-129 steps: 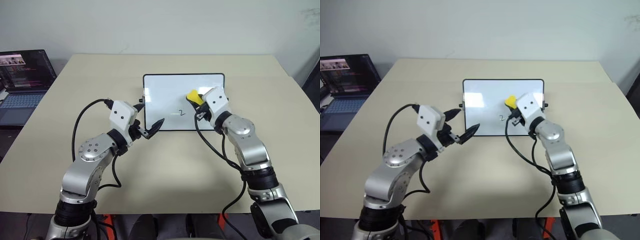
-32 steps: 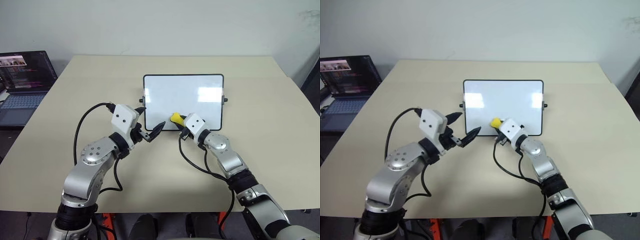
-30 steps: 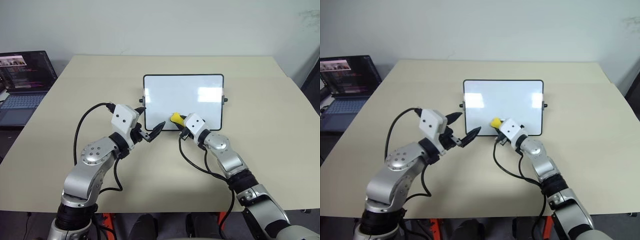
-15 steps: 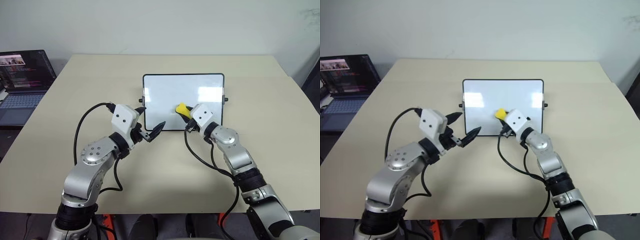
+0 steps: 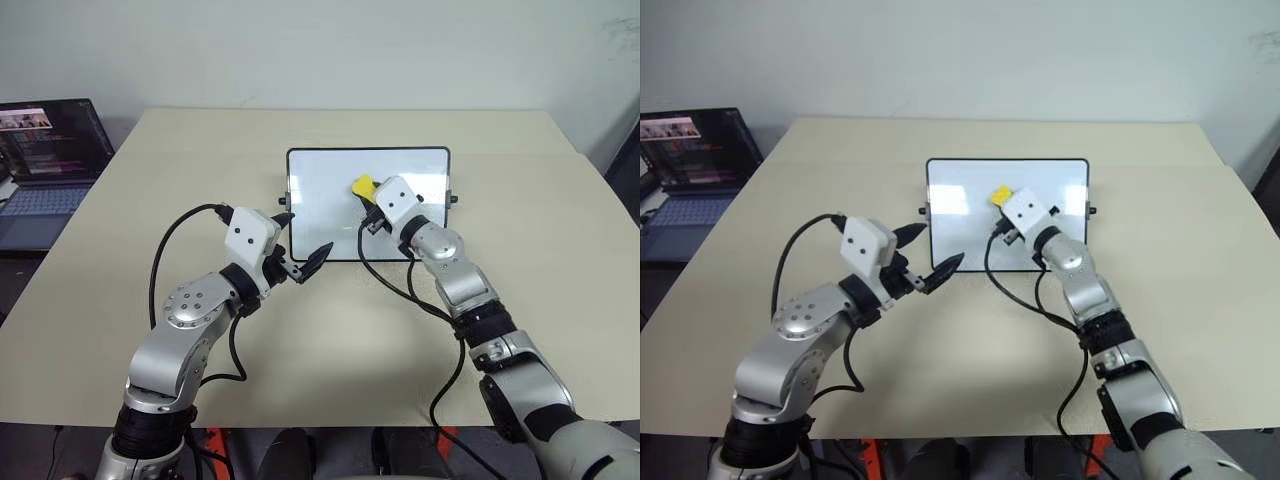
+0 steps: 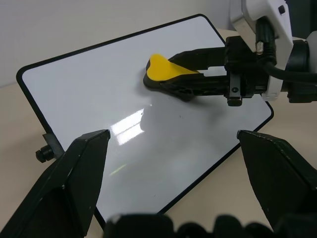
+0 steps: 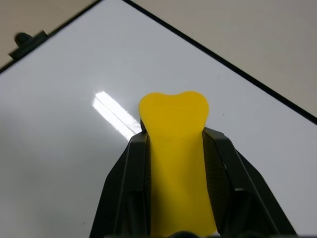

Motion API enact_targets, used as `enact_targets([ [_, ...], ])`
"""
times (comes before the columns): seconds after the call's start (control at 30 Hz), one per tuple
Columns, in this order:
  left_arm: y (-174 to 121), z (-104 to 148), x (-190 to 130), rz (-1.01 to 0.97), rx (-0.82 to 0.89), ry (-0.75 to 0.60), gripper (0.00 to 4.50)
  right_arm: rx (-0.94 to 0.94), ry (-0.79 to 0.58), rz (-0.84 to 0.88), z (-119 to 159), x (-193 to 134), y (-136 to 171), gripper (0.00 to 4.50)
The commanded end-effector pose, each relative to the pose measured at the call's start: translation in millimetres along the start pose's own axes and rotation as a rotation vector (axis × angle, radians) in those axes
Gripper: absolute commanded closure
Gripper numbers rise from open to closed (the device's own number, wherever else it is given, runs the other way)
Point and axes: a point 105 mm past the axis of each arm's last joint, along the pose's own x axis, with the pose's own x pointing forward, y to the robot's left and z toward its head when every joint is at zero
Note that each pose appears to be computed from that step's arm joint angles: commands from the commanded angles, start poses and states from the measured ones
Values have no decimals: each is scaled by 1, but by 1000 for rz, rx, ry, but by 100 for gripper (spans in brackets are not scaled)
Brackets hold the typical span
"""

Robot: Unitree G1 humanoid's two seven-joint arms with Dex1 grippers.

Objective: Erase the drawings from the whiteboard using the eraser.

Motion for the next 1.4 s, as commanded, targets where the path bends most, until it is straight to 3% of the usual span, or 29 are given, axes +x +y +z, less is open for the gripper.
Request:
enact_targets([
  [0.03, -2, 15, -2, -2, 42, -51, 0, -7, -43, 11, 11, 5, -2, 336],
  [0.33, -3, 14, -4, 2, 41, -47, 0, 40, -60, 121, 13, -5, 31, 336],
  [0.67, -3, 15, -3, -4, 46, -47, 0, 80, 14, 192, -8, -31, 62, 336],
  [1.03, -4, 15, -2, -12, 47, -49, 0, 125, 21, 69, 4, -37, 17, 336],
  [1.4, -5, 15, 0, -22, 54, -56, 0, 279, 186, -118, -5, -83, -42, 336],
])
